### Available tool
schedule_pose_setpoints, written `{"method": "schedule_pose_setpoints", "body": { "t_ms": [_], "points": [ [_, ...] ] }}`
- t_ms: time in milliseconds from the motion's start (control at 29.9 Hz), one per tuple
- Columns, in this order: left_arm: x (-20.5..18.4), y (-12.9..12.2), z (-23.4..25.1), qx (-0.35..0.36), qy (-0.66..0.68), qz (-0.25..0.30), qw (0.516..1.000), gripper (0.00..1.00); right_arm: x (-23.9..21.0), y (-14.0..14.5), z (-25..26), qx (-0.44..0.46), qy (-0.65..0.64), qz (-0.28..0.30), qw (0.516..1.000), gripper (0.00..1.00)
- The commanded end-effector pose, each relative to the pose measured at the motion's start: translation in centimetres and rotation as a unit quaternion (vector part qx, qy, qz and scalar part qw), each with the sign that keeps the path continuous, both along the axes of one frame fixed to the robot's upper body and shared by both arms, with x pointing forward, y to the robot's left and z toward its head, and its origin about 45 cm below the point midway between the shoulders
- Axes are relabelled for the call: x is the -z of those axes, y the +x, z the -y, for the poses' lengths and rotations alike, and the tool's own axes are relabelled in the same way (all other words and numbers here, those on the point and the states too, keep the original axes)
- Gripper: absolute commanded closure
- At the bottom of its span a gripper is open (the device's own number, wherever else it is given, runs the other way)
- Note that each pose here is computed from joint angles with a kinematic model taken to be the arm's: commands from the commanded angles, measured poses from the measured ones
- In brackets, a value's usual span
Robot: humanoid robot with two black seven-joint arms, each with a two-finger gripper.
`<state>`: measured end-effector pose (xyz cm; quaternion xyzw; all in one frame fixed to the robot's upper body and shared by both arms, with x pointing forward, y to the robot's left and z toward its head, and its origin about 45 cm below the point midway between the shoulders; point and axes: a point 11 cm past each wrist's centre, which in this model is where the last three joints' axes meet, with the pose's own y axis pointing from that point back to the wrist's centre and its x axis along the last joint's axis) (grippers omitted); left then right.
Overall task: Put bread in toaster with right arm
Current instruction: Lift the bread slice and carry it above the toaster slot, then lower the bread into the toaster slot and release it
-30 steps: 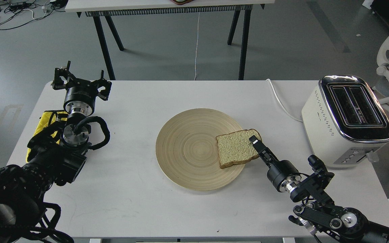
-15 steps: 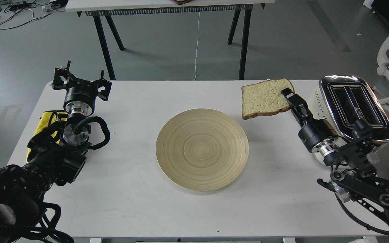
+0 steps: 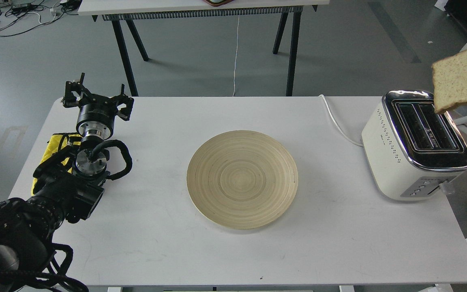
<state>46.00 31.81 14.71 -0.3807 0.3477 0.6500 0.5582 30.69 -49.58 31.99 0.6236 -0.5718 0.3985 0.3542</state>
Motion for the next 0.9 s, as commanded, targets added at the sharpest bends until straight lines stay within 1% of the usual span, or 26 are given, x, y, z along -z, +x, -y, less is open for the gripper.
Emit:
{"method": "schedule_pose_setpoints", "body": {
  "t_ms": [0, 134, 335, 669, 870],
  "points": [
    [0.0, 0.0, 0.0, 0.000, 0.000, 0.000, 1.000, 0.00, 1.5, -0.9, 1.1, 0.008, -0.020, -0.028, 0.999, 1.00],
    [0.0, 0.0, 0.0, 0.000, 0.000, 0.000, 1.000, 0.00, 3.7, -0.9, 1.0, 0.005, -0.023, -0.047, 0.999, 1.00],
    [0.0, 0.0, 0.0, 0.000, 0.000, 0.000, 1.000, 0.00, 5.9, -0.3, -0.3, -0.008, -0.015, -0.054, 0.998, 1.00],
    [0.0, 0.0, 0.0, -0.001, -0.001, 0.000, 1.000, 0.00, 8.0, 0.5, -1.0, -0.015, -0.017, -0.060, 0.998, 1.00],
    [0.0, 0.0, 0.0, 0.000, 0.000, 0.000, 1.000, 0.00, 9.8, 1.2, -0.8, -0.004, -0.013, -0.067, 0.998, 1.00]
  ]
}}
